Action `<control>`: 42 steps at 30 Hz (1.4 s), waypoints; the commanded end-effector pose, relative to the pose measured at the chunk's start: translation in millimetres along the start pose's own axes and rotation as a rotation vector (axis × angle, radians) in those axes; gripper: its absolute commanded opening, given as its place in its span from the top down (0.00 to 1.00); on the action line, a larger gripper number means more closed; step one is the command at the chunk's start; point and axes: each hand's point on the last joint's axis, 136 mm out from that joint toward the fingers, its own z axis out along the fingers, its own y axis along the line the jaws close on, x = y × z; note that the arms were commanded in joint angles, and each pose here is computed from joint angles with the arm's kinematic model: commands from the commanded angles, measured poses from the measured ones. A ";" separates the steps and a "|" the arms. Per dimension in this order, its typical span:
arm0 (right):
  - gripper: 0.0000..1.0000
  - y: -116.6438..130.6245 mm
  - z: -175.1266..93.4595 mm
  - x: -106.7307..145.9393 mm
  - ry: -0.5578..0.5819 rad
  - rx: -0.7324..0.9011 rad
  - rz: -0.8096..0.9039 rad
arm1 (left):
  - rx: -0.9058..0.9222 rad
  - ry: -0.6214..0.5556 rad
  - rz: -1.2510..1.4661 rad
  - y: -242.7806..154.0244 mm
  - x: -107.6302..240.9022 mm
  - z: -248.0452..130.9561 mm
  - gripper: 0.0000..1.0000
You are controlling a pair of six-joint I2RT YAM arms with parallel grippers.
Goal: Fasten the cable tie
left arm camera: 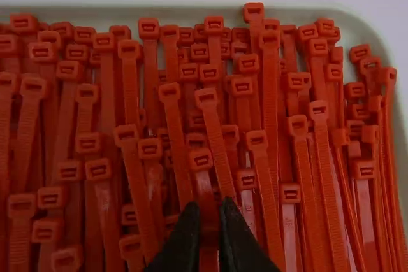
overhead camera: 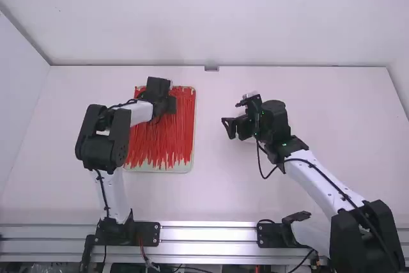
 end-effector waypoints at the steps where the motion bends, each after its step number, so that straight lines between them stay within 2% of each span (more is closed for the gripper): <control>1: 0.02 4.2 -5.7 -21.5 -0.051 -0.008 -0.013 | 0.000 -0.112 -0.005 -9.0 -41.9 -33.8 0.98; 4: 0.02 4.4 -5.8 -23.1 -0.057 -0.008 -0.014 | 0.011 -0.162 -0.015 -12.7 -59.9 -56.9 0.98; 7: 0.02 5.8 -6.2 -28.3 -0.078 -0.016 0.015 | 0.074 -0.252 -0.002 -27.5 -86.9 -100.8 0.98; 11: 0.02 11.1 -6.8 -32.0 -0.091 -0.048 0.024 | 0.115 -0.331 0.007 -37.1 -104.2 -148.8 0.98; 17: 0.02 27.2 -8.6 -35.7 -0.102 -0.141 0.011 | 0.139 -0.421 0.003 -44.9 -100.6 -207.9 0.98; 22: 0.02 48.4 -13.2 -38.4 -0.110 -0.264 -0.008 | 0.159 -0.526 -0.007 -42.3 -81.4 -250.2 0.98; 27: 0.02 60.0 -17.2 -41.8 -0.115 -0.335 0.024 | 0.223 -0.602 -0.018 -47.4 -60.3 -269.2 0.98; 33: 0.02 68.7 -21.5 -49.8 -0.148 -0.385 0.001 | 0.322 -0.637 -0.061 -57.9 -53.0 -267.3 0.98; 40: 0.02 69.0 -24.6 -63.1 -0.208 -0.383 -0.039 | 0.423 -0.709 -0.069 -84.0 -66.4 -255.7 0.98; 42: 0.02 58.8 -24.0 -66.3 -0.220 -0.345 -0.026 | 0.432 -0.733 -0.053 -91.9 -70.5 -251.5 0.98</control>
